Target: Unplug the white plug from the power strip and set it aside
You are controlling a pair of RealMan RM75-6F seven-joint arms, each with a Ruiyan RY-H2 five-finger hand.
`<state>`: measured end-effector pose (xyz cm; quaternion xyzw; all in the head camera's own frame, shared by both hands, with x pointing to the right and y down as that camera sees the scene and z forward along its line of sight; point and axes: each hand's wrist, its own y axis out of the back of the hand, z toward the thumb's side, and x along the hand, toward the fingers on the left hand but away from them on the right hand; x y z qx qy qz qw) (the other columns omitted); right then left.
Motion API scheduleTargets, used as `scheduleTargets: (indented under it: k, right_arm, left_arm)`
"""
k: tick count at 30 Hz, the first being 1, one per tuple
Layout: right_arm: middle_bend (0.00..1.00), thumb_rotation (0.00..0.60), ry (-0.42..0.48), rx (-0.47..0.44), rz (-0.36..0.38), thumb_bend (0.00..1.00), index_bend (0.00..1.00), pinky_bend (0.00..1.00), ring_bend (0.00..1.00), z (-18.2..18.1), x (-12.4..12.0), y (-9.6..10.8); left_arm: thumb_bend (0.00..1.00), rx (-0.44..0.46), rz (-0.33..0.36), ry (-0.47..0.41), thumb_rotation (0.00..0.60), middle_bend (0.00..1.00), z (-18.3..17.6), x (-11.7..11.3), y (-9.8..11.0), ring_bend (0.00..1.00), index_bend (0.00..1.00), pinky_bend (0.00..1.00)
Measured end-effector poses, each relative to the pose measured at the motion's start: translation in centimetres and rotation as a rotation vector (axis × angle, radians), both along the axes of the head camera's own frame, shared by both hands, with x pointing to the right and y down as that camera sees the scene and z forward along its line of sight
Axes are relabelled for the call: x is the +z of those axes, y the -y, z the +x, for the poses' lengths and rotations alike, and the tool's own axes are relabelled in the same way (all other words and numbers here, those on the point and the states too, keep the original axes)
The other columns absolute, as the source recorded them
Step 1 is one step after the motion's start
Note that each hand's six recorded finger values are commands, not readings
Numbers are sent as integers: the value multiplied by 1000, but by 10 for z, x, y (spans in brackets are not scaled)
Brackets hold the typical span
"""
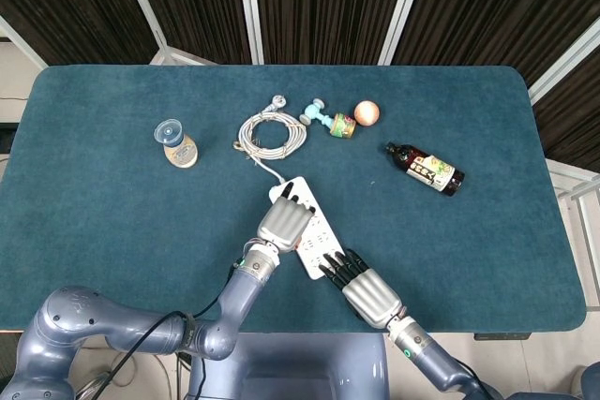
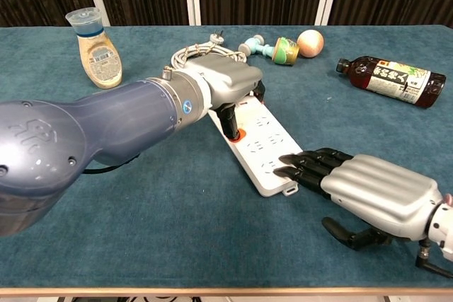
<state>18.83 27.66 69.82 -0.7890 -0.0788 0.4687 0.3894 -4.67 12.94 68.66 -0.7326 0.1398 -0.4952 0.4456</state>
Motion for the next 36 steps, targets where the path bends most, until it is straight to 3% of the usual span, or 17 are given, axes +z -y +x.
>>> scheduleTargets:
  k: [17,27,36]
  right_arm:
    - [63,600,5,-6,1,668,70,11,7,-3,-1,-2]
    - [63,600,14,1,16,668,70,11,8,-5,-4,1]
    - [62,600,38,31,60,668,70,11,8,-8,-13,13]
  left_arm:
    - [443,0,5,-35,600,828,8,-10,1,299,766,94]
    - [443,-36,47,-73,600,827,8,-27,22,299,765,94]
    - [443,-60,86,-34,600,818,-16,-30,41,299,765,94]
